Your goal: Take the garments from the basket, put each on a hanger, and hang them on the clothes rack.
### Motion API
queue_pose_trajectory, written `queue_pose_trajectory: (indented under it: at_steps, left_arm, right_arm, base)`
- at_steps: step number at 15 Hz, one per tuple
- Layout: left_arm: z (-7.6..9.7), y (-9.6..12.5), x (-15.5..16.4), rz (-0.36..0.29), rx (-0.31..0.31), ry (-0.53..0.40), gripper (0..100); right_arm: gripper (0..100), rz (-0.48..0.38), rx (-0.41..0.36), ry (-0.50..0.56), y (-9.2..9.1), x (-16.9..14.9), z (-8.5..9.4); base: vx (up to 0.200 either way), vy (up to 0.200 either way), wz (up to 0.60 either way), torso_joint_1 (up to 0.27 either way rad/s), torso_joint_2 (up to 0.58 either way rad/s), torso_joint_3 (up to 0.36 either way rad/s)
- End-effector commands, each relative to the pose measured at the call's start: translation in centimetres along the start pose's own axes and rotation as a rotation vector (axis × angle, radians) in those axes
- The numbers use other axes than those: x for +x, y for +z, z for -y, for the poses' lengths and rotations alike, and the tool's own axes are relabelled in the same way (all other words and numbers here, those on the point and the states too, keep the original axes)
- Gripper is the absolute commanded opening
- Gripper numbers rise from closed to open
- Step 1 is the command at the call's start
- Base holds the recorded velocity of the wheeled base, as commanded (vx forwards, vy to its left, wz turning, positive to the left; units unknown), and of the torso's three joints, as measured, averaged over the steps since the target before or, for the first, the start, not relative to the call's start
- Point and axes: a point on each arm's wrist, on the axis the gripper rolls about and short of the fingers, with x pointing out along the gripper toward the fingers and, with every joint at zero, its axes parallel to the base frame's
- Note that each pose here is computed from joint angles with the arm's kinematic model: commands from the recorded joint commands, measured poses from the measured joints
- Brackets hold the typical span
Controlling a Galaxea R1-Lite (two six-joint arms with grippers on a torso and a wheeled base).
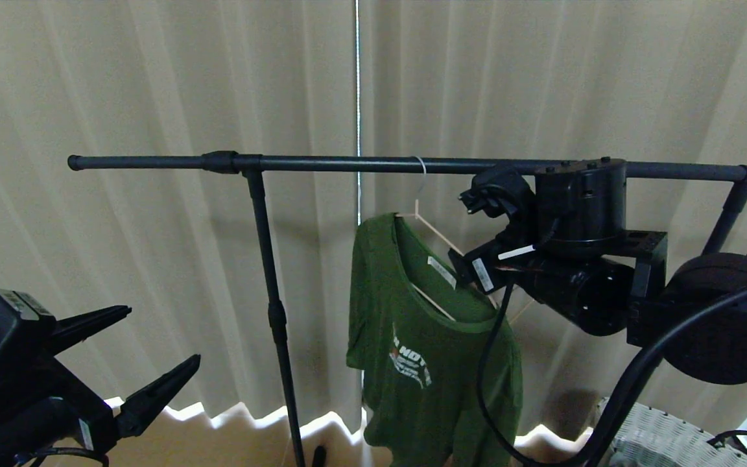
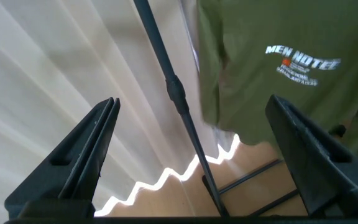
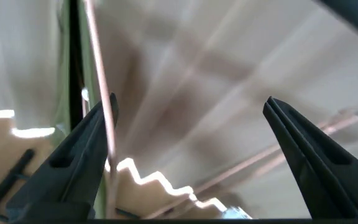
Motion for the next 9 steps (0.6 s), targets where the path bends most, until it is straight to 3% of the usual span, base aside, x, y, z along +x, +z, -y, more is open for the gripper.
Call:
queue_pose_trajectory:
  at_steps: [1,6,9]
  left_arm:
    - [0.0,0.0,0.0,0.002,0.001,0.002,100]
    - [0.0,0.0,-0.1,0.003,0.001,0.004,100]
    - [0.0,0.1,-0.2,0.009,0.002,0.004,100]
  right_arm:
    - [100,0.0,-0.004,0.032,-0.6,-0.1,-0.1]
    - [100,0.046,0.019,0.148,-1.3,-0.5,-0.3]
    - [100,0.075,0.033,0.161,-1.8,-0.9,-0.2]
  base:
    - [0.0,0.0,0.0,0.0,0.0,0.0]
    - [0.0,0.0,0.0,0.0,0.0,0.0]
    - [0.0,0.0,0.0,0.0,0.0,0.0]
